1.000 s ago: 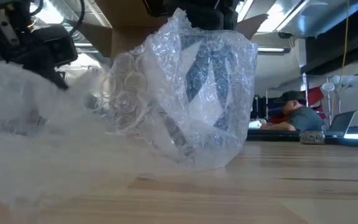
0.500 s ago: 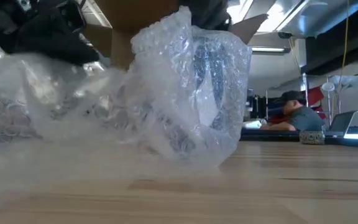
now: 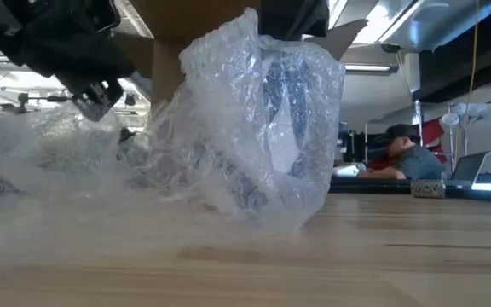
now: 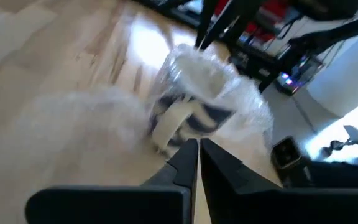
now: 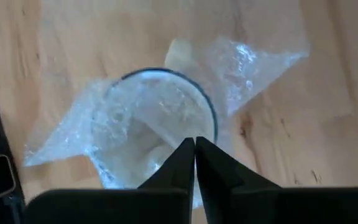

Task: Wrap mug
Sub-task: Wrap the blue mug with the bubble wrap

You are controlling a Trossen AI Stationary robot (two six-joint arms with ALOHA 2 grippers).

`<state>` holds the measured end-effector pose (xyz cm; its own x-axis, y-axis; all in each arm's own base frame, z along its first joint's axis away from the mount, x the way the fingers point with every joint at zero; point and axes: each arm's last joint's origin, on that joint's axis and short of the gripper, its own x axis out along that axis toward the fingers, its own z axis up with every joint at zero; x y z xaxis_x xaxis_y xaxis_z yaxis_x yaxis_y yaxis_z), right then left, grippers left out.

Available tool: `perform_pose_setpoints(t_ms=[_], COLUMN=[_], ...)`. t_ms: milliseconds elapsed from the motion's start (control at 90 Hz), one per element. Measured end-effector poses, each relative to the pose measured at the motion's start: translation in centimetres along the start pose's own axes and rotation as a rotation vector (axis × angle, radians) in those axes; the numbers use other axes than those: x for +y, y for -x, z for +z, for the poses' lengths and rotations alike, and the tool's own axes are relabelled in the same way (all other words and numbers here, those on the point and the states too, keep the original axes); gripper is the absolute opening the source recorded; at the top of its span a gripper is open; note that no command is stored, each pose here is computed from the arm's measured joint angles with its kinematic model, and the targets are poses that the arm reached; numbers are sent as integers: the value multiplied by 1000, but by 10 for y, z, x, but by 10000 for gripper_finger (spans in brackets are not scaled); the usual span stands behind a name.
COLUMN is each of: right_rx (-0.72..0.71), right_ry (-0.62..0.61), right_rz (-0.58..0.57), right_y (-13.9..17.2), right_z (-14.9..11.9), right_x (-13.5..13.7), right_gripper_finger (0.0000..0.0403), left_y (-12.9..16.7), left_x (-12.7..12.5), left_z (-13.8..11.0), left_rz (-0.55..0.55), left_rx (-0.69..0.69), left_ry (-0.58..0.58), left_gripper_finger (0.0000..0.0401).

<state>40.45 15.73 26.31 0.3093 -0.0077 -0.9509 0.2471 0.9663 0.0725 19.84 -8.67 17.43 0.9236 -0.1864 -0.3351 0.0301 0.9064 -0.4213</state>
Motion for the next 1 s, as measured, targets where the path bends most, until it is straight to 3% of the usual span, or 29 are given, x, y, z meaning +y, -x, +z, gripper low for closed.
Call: perform_pose_setpoints(t_ms=[122,367,556,689,811,1000], right_rx=[24,4,-136,-254,-339,-480], right_ry=[30,39,11,-64,-150,-314], right_rz=[-42,-233,-304,-316,-257,19], right_y=[2,19,52,73,70,30], right_z=[-10,-40,-69,-104,-145,-209], right_x=[6,19,30,30,25,3], right_gripper_finger=[0,0,0,0,0,0], left_y=[14,49,67,72,75,83], left_x=[0,3,-1,-5,-11,-11], left_z=[7,21,23,19,16,14], left_rz=[12,55,34,30,16,20], left_rx=[-7,-64,-84,-81,-82,-77], left_ry=[0,-7,-11,-29,-45,-99], left_gripper_finger=[0,0,0,0,0,0])
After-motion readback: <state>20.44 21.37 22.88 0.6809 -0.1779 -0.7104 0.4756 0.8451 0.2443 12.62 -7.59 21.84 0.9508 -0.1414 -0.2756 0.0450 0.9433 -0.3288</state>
